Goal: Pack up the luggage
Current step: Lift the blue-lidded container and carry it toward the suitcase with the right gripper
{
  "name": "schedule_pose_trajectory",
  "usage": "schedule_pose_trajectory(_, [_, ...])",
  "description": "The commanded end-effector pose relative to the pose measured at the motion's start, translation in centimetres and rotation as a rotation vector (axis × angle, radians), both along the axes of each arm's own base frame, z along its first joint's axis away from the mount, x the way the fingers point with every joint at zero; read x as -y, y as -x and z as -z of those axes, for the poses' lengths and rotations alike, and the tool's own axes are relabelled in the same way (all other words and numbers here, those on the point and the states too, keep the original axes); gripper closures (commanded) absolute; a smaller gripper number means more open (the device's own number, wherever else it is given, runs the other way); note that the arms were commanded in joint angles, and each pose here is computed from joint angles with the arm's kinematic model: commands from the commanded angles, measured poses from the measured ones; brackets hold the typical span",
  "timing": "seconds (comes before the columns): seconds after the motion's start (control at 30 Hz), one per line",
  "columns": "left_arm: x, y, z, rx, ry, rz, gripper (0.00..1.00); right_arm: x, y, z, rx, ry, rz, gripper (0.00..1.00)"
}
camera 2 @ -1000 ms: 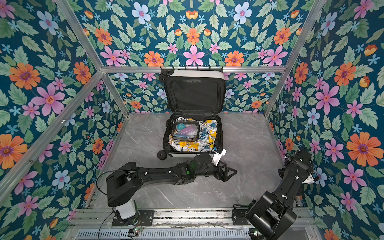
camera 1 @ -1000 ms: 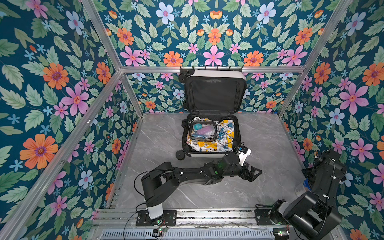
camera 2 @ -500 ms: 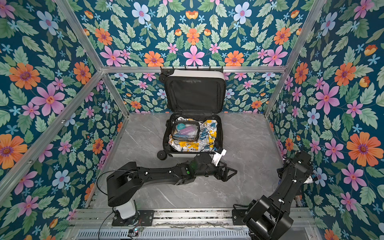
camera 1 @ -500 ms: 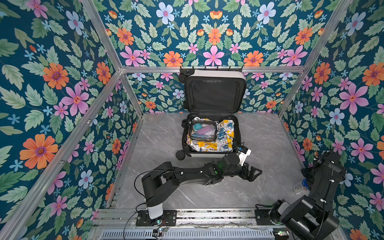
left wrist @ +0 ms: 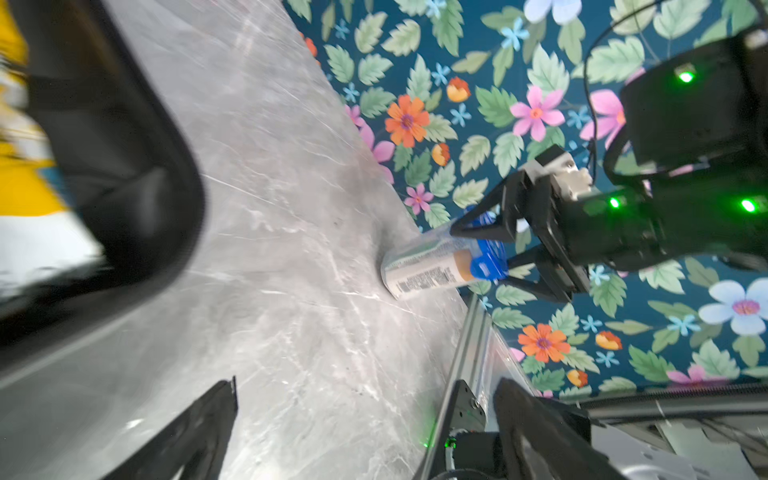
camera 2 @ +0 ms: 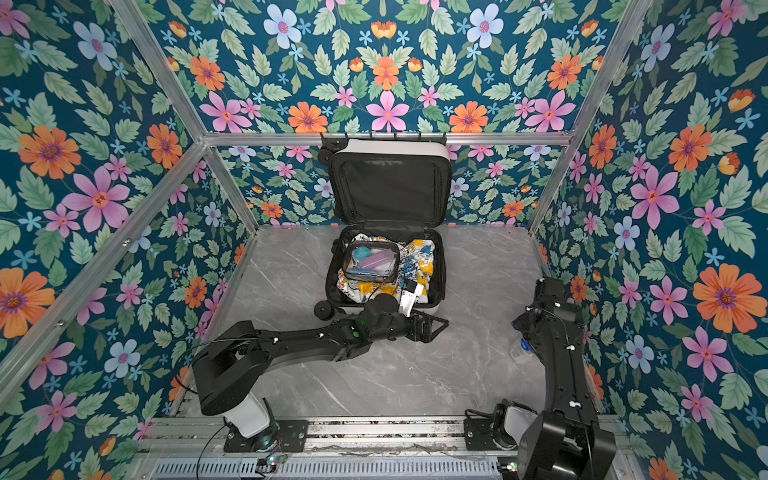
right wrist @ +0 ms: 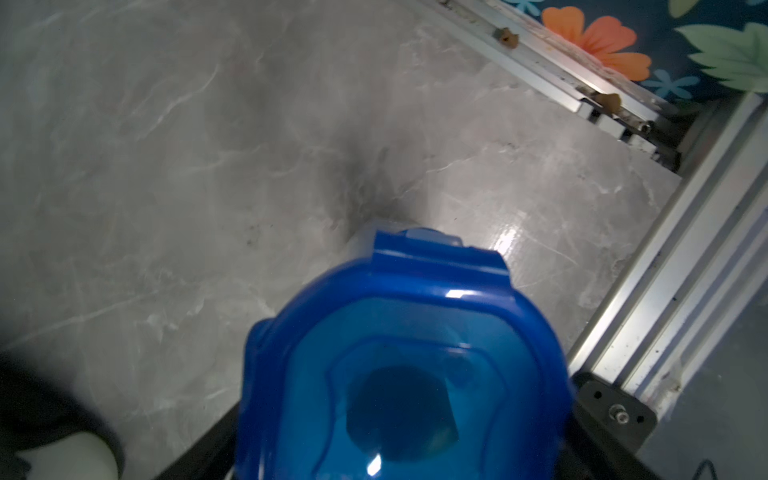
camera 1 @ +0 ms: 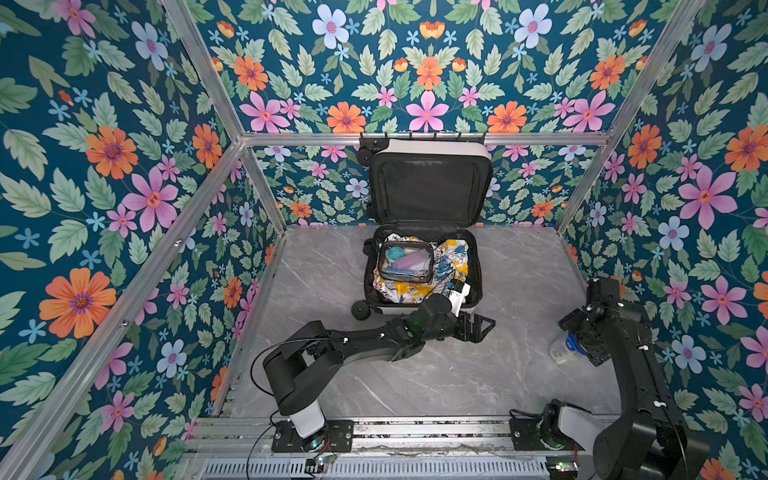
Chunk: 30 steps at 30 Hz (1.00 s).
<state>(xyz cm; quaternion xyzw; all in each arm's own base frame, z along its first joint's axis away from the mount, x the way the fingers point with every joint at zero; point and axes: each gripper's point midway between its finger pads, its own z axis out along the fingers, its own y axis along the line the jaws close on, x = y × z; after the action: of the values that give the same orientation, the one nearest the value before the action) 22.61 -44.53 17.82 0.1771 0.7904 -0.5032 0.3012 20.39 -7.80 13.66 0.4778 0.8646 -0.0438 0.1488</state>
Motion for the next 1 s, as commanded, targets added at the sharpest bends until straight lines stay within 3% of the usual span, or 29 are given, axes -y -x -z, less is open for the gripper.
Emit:
schedule_pose_trajectory(0.0, [-1.3, -1.4, -0.9, -0.001, 0.037, -0.046, 0.00, -1.8, -0.9, -0.6, -0.008, 0.041, -0.091, 0.34])
schedule_pose_trajectory(0.4, [-7.3, -4.7, -2.4, 0.007, 0.049, -0.181, 0.00, -14.5, -4.1, -3.4, -0.032, 0.132, -0.587, 0.37])
schedule_pose_trajectory(0.67, [-15.3, -6.9, -1.4, -0.036, 0.012, -0.354, 0.00, -25.9, -5.0, -2.6, -0.047, 0.119, -0.855, 0.39])
schedule_pose_trajectory(0.97, [-23.0, -6.8, -0.2, -0.063, -0.053, -0.501, 0.00, -35.5, -4.7, -1.2, -0.025, 0.119, -1.072, 0.39])
